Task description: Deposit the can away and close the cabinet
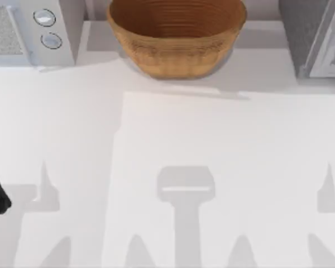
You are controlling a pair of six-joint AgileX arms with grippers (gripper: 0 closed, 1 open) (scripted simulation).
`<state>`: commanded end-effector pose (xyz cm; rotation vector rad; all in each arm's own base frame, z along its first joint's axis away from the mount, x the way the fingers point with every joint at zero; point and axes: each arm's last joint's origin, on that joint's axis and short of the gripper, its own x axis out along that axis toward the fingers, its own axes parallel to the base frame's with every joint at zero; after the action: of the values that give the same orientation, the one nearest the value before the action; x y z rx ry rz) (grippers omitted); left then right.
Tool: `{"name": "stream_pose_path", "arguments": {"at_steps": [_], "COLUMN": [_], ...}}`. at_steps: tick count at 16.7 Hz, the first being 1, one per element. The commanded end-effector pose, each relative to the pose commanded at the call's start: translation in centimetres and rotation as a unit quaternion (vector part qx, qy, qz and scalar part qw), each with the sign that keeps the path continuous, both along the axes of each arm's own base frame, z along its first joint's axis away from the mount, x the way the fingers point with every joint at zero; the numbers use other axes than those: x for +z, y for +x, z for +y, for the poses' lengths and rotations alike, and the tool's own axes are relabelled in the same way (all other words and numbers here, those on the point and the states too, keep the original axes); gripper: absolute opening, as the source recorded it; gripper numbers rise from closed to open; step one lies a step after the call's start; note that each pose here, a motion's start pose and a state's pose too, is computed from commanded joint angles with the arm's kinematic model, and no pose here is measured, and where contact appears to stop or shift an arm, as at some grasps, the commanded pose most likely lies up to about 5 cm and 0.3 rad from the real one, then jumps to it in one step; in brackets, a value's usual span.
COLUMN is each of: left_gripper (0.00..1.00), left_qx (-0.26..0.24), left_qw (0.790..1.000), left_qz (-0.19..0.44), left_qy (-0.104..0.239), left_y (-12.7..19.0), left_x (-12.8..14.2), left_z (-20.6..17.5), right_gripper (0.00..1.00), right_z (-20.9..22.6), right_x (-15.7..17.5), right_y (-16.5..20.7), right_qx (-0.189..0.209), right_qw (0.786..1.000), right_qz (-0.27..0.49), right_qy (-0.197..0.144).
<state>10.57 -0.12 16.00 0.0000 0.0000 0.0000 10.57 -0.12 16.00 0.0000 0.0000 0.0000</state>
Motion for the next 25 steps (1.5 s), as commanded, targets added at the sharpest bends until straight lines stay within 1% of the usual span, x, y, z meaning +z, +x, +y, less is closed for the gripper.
{"name": "stream_pose_path", "arguments": {"at_steps": [6, 9, 12, 15, 19, 25], "left_gripper": [1.00, 1.00, 1.00, 1.00, 1.00, 1.00], "left_qx": [0.000, 0.000, 0.000, 0.000, 0.000, 0.000], "left_qw": [1.000, 1.000, 1.000, 1.000, 1.000, 1.000], "left_qz": [0.000, 0.000, 0.000, 0.000, 0.000, 0.000], "left_qy": [0.000, 0.000, 0.000, 0.000, 0.000, 0.000], "left_y": [0.0, 0.0, 0.0, 0.0, 0.0, 0.0], "left_x": [0.0, 0.0, 0.0, 0.0, 0.0, 0.0], "left_z": [0.0, 0.0, 0.0, 0.0, 0.0, 0.0], "right_gripper": [1.00, 1.00, 1.00, 1.00, 1.00, 1.00], "right_z": [-0.2, -0.6, -1.4, -2.5, -4.3, -6.2], "right_x": [0.5, 0.8, 0.4, -0.9, -3.8, -8.3], "right_y": [0.6, 1.8, 3.7, 5.7, 7.7, 8.6], "right_qx": [0.002, 0.001, -0.002, -0.004, -0.006, -0.005], "right_qw": [1.000, 1.000, 1.000, 0.998, 0.995, 0.990], "right_qz": [-0.004, 0.000, 0.022, 0.053, 0.095, 0.138], "right_qy": [-0.004, -0.012, -0.019, -0.022, -0.019, -0.004]}}
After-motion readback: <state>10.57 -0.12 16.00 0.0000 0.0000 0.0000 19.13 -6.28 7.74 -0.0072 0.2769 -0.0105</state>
